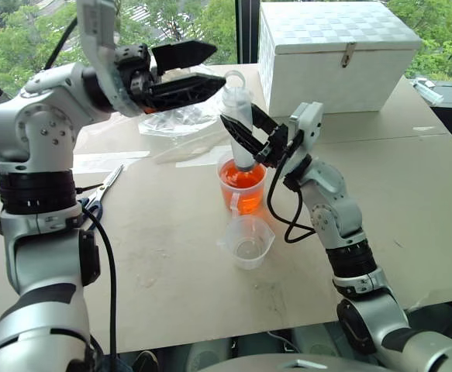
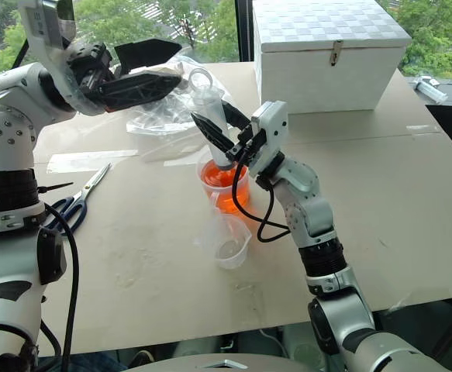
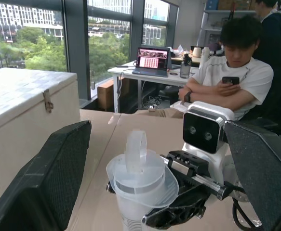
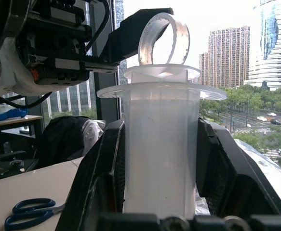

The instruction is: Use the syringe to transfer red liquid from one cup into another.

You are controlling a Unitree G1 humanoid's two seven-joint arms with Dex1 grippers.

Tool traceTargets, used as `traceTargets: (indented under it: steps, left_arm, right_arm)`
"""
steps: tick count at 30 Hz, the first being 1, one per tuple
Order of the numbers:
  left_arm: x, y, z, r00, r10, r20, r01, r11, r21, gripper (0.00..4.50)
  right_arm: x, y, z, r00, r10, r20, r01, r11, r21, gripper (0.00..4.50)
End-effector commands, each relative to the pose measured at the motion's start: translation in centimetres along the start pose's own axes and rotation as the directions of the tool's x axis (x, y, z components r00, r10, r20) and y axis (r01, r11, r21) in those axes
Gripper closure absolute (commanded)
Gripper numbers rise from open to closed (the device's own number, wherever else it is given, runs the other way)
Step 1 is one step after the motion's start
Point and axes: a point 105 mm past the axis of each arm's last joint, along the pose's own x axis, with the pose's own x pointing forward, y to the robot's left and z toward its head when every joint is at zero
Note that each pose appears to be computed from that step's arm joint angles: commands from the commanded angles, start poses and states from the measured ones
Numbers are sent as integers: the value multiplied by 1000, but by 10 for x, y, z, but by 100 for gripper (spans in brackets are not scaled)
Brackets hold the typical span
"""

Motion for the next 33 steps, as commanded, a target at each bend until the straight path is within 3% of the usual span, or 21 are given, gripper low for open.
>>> traceTargets:
  steps: [1, 7, 10, 18, 33]
  left_arm:
    - [6, -5, 4, 1000, -16, 4, 16, 999, 49, 0]
    - [16, 1, -3, 1000, -18, 9, 17, 999, 44, 0]
    - [21, 2, -4, 1000, -28, 11, 27, 999, 43, 63]
    - [24, 3, -10, 999, -43, -4, 44, 999, 23, 439]
    - [25, 9, 14, 998, -8, 66, 4, 997, 73, 439]
  right_arm:
    - [3, 6, 10, 998, 29, 47, -28, 999, -28, 303]
    - [3, 11, 10, 998, 54, 44, -53, 998, -36, 303]
    - [3, 13, 9, 997, 62, 44, -60, 998, -36, 303]
    - [3, 15, 9, 996, 79, 43, -77, 996, -44, 303]
    - [-1, 17, -6, 998, 63, 11, -63, 998, -5, 303]
